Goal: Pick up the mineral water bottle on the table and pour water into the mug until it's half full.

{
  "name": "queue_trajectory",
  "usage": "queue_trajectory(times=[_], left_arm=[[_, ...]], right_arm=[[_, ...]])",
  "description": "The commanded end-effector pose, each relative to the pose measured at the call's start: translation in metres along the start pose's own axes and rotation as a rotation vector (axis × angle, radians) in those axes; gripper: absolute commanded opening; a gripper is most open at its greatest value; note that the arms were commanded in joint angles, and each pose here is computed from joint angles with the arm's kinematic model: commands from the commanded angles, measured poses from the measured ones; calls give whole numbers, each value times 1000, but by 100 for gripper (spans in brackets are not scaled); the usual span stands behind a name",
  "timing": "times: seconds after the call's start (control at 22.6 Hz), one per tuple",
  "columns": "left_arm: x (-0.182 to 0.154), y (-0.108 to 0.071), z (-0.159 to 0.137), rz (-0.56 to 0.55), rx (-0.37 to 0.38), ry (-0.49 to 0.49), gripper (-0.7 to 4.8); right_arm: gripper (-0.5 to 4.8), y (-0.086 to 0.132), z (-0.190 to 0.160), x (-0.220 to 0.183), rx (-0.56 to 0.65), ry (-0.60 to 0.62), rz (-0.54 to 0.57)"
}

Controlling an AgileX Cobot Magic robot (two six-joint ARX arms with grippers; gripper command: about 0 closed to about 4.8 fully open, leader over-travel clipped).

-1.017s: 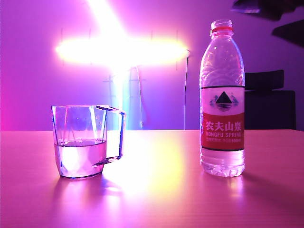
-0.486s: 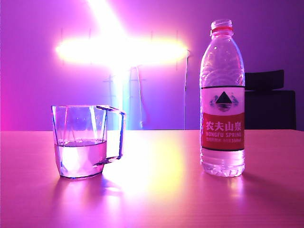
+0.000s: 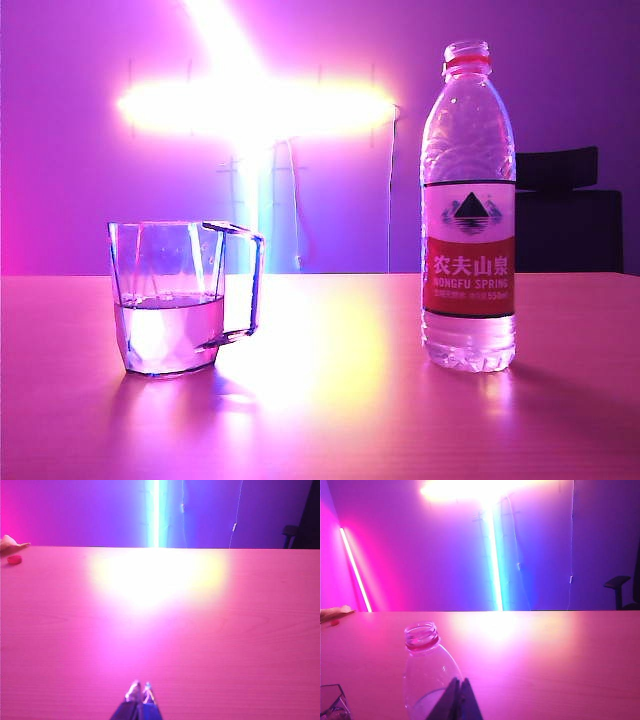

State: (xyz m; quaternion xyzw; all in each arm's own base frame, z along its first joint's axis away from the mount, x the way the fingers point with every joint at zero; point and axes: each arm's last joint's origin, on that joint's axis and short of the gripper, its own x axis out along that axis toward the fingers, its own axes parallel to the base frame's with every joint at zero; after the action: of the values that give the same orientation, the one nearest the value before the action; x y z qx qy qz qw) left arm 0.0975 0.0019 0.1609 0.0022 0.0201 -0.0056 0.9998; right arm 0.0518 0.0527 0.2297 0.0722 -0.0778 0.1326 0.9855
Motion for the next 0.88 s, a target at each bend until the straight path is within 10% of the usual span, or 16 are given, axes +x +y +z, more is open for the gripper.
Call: queue_trajectory(times=[0.04,0.35,0.62,0.88], left_arm=[[0,0,2,-4,-2,-14,-2],[0,0,2,-4,-2,-14,-2],[0,0,2,-4,-2,-14,-2],[0,0,2,-4,-2,-14,-2]], right_arm=[[0,0,2,0,10,-8,-1],[-1,-6,1,3,-41,-12,-70],[-1,-23,-14,17,-157,-10,107],[-1,-54,-48,23,-130,44,-14]])
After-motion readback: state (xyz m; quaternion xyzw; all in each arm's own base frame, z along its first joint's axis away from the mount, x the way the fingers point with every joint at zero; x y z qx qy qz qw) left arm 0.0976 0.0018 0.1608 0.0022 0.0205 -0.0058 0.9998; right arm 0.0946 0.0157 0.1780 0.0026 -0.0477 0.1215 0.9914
